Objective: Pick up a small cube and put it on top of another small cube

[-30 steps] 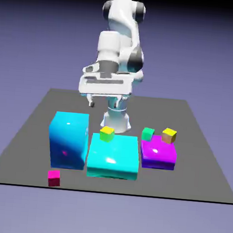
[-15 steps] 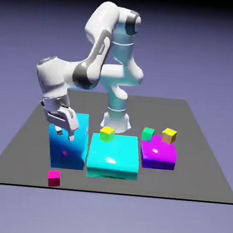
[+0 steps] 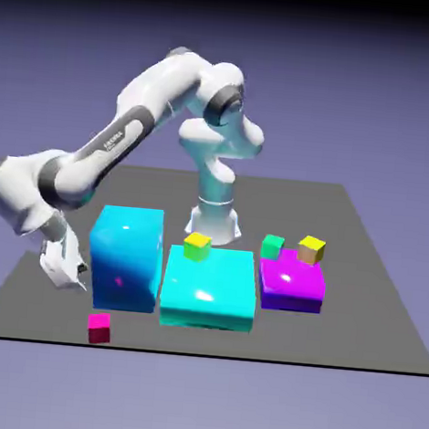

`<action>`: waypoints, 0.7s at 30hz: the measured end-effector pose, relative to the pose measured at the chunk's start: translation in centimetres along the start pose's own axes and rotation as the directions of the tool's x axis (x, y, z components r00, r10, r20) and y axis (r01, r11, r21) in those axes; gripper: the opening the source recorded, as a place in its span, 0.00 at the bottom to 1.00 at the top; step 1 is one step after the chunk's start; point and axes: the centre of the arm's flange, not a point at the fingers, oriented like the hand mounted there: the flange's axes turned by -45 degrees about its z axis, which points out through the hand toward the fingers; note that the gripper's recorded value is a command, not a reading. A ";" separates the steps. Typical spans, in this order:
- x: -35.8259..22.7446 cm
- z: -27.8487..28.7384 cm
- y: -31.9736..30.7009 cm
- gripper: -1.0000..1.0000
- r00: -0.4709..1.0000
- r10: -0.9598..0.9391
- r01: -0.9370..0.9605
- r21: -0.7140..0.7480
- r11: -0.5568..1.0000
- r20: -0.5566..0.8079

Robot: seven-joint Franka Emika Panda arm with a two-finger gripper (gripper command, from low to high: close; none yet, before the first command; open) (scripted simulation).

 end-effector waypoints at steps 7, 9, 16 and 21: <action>4.3 4.4 0.7 0.50 0.989 0.047 -0.043 -0.031 0.999 0.140; 5.5 6.1 1.2 0.50 0.983 0.045 -0.040 -0.032 0.999 0.180; 6.8 14.3 1.9 0.50 0.974 0.038 -0.031 -0.033 0.999 0.222; 6.8 10.4 1.7 0.00 0.974 0.037 -0.031 -0.030 0.999 0.223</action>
